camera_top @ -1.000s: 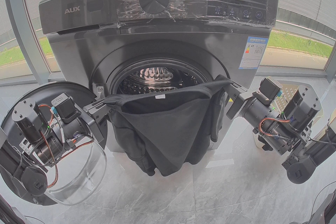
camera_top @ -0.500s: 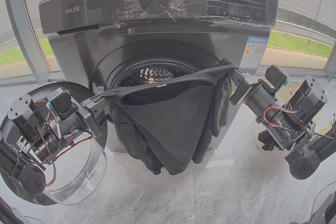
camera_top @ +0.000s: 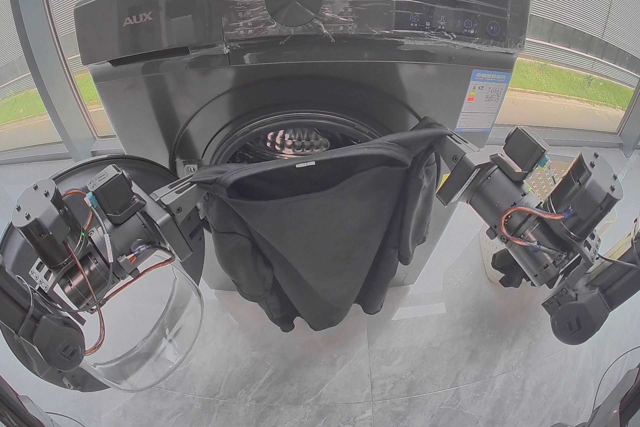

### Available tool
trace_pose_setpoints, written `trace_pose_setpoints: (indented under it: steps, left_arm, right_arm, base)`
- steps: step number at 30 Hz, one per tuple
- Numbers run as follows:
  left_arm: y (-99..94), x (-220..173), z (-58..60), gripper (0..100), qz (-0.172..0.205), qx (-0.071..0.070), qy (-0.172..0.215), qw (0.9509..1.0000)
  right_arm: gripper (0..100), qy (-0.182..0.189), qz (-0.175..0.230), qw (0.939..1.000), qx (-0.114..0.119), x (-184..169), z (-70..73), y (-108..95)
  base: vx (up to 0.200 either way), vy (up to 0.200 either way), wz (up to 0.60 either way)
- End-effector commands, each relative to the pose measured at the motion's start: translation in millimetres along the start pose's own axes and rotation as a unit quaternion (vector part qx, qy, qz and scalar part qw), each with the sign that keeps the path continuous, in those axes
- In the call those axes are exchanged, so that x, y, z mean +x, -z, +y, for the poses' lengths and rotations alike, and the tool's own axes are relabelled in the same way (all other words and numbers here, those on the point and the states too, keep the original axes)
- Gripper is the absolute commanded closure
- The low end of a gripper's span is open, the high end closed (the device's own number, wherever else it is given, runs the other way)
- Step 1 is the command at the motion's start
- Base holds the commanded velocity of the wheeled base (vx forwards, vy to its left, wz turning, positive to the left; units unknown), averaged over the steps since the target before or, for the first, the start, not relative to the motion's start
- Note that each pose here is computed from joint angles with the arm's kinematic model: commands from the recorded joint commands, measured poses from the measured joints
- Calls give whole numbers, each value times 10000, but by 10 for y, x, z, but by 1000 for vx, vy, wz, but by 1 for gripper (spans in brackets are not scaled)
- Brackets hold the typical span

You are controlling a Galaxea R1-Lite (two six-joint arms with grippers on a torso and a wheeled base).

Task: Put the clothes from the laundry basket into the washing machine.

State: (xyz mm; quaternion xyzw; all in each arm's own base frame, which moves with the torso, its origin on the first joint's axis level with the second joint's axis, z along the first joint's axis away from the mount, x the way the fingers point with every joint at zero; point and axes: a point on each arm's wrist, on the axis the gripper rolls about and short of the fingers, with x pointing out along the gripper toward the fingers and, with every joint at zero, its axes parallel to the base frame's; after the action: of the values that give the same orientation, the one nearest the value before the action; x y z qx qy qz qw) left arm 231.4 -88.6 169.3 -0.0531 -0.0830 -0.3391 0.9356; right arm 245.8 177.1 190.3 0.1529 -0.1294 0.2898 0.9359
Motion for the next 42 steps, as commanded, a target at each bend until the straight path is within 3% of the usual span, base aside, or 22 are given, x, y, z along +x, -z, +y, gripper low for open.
trace_pose_setpoints:
  steps: [1,20,21,35,42]
  left_arm:
    - [4,2,2,100,5,-1,-1,10000]
    - [7,-1,4,100,14,13,6,10000]
    - [14,-2,5,0,28,15,4,10000]
    - [64,-17,-3,0,137,-27,15,9999]
    - [80,-89,-37,0,242,-204,278,9991]
  right_arm:
    - [100,-7,43,10000,5,-8,4,22]
    - [100,-25,102,9999,4,-26,16,48]
    - [100,-25,102,9999,4,-26,16,48]
    - [100,-1,144,9999,6,-9,1,103]
    - [100,120,187,9998,-22,21,-67,135]
  base:
    - [0,0,0]
    - [0,0,0]
    - [0,0,0]
    - [0,0,0]
    - [0,0,0]
